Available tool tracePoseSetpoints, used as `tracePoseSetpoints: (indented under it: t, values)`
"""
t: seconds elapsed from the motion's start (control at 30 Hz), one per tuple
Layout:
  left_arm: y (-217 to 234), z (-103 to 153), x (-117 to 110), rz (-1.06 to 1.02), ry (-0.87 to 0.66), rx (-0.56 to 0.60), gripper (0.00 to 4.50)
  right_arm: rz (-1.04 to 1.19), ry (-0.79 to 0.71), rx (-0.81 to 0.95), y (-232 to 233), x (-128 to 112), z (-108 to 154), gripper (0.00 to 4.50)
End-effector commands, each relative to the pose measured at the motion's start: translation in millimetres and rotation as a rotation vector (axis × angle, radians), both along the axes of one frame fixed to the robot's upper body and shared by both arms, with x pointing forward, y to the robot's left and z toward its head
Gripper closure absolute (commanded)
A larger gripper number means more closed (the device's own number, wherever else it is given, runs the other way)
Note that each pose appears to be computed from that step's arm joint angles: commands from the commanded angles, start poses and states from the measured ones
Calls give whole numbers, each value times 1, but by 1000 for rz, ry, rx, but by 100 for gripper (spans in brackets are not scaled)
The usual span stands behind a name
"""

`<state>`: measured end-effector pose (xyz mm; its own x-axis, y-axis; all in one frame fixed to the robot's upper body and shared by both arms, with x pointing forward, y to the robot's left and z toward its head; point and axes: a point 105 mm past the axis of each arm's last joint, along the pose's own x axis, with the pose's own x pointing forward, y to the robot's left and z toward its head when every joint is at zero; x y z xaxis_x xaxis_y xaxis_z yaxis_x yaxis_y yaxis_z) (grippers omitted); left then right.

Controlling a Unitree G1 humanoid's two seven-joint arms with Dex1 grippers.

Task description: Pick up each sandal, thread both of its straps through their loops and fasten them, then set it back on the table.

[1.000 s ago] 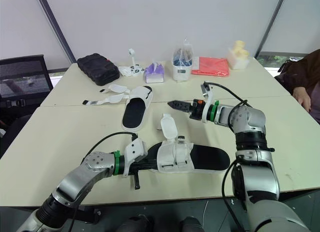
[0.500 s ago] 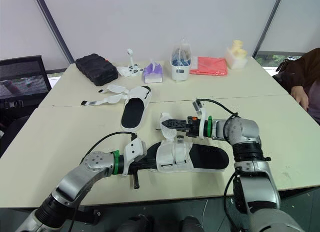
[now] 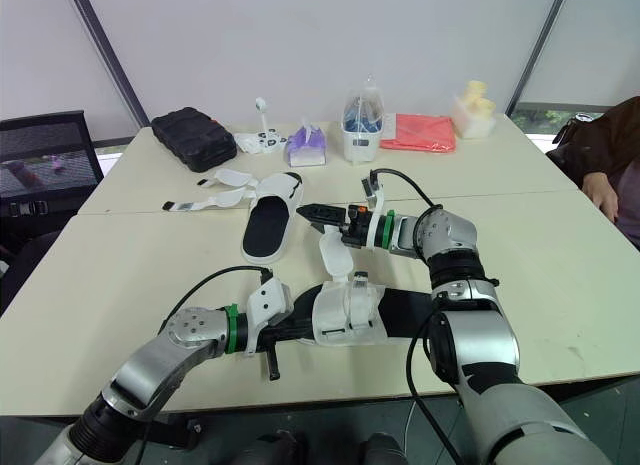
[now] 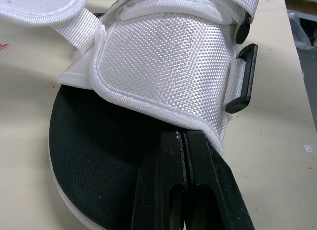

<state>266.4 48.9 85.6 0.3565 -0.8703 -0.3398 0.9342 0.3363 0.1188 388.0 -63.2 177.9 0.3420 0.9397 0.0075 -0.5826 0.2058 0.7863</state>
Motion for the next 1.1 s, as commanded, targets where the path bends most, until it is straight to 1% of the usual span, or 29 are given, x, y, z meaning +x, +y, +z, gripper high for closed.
tracePoseSetpoints:
  t: [0.03, 0.1, 0.17, 0.23, 0.27, 0.33, 0.4, 0.43, 0.5, 0.63, 0.67, 0.7, 0.77, 0.9, 0.97, 1.1]
  values:
    - [6, -2, 3, 39, -5, 21, 450, -9, -58, 45, 3, 5, 20, 4]
    - [7, -2, 3, 41, -5, 20, 450, -6, -62, 41, 4, 5, 20, 4]
    - [7, -2, 3, 40, -5, 20, 450, -19, -72, 38, 3, 6, 19, 57]
    - [6, -2, 3, 38, -5, 20, 450, -39, -82, 37, 2, 9, 19, 133]
    - [6, -2, 3, 37, -6, 20, 450, -42, -87, 40, 0, 9, 20, 193]
    - [5, -2, 3, 34, -7, 20, 450, -48, -95, 41, -1, 10, 21, 298]
    - [5, -2, 3, 31, -6, 20, 450, -56, -109, 34, -3, 10, 22, 400]
    - [5, -2, 3, 28, -5, 20, 450, -56, -132, 18, -3, 10, 22, 444]
    - [4, -2, 3, 24, -4, 19, 450, -51, -169, -2, -3, 9, 23, 444]
    - [3, -2, 3, 18, -1, 19, 450, -14, -343, -93, 0, 2, 26, 444]
    - [3, -2, 3, 16, -1, 19, 450, 9, -434, -141, 1, -4, 27, 444]
    - [3, -2, 3, 12, -1, 20, 450, 22, -588, -223, 2, -10, 27, 444]
    - [2, -2, 3, 7, 0, 20, 450, 75, -804, -315, 5, -27, 25, 444]
    - [2, -3, 2, -2, 6, 20, 450, 129, -1228, -499, 0, -53, 15, 444]
    - [2, -3, 1, -5, 8, 21, 450, 163, -1387, -538, 0, -65, 12, 444]
    - [3, -5, 1, -17, 10, 28, 450, 201, -1614, -536, 4, -90, 16, 444]
